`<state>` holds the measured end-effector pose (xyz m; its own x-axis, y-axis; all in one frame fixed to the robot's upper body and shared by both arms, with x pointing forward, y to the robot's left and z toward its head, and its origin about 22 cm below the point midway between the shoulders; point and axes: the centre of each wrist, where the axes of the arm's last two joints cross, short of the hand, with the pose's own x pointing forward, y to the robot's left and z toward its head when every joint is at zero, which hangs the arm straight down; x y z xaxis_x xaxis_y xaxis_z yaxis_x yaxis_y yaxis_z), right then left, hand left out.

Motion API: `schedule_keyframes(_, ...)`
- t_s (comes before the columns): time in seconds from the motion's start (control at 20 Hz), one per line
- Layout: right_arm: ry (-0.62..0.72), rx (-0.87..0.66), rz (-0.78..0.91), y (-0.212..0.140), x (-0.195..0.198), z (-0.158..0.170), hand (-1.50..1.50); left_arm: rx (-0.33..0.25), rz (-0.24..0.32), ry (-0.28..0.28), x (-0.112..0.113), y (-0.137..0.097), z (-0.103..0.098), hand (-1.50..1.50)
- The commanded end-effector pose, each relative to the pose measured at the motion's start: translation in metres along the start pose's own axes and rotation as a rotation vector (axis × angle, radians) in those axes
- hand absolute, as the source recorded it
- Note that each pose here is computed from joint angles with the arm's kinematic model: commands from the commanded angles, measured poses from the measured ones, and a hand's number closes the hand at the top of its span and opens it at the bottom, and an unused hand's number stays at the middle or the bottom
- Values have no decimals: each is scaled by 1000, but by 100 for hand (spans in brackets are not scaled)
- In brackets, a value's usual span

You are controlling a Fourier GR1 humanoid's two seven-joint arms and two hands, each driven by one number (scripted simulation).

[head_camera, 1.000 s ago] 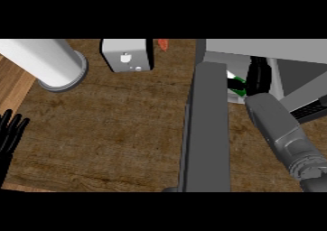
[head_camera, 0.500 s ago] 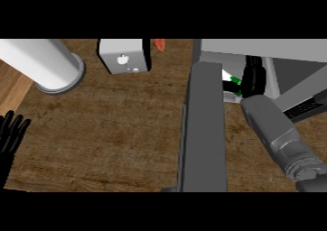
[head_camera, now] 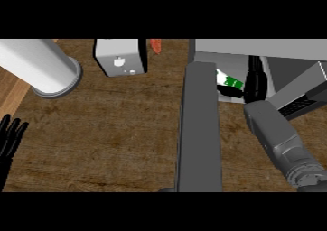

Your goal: Pick up the milk, place it into the microwave and close the microwave

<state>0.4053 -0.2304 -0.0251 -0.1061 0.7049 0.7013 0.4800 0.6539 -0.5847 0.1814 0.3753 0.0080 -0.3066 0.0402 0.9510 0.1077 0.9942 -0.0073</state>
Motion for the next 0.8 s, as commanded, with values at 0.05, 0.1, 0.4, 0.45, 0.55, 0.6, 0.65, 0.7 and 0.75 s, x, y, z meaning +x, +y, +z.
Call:
schedule_keyframes(0.05, -18, 42, -77, 0, -5, 6, -150, 7, -3, 1, 1, 4, -1, -150)
schedule_keyframes(0.1, -34, 53, -117, 11, -3, 20, -150, 23, 4, 9, 2, -3, 7, -150)
schedule_keyframes(0.4, -20, 94, -294, 4, -20, 29, -150, 14, 5, 13, -1, -6, 37, -150)
schedule_keyframes(0.45, -12, 107, -297, 5, -18, 29, -150, 14, -7, 12, -7, -12, 19, -150)
schedule_keyframes(0.55, 5, 117, -332, 27, -13, 58, -150, -16, 8, 34, 3, -24, 28, -150)
schedule_keyframes(0.6, 7, 94, -366, 23, -15, 53, -150, -28, 9, 35, -4, -29, 34, -150)
schedule_keyframes(0.65, 12, 114, -376, 29, -13, 61, -150, -28, -9, 38, -5, -22, 38, -150)
schedule_keyframes(0.7, 0, 154, -399, 31, -12, 64, -150, -73, -11, 42, 11, -10, 18, -150)
schedule_keyframes(0.75, 11, 147, -452, 30, -14, 68, -150, -75, 34, 56, -11, -34, 27, -150)
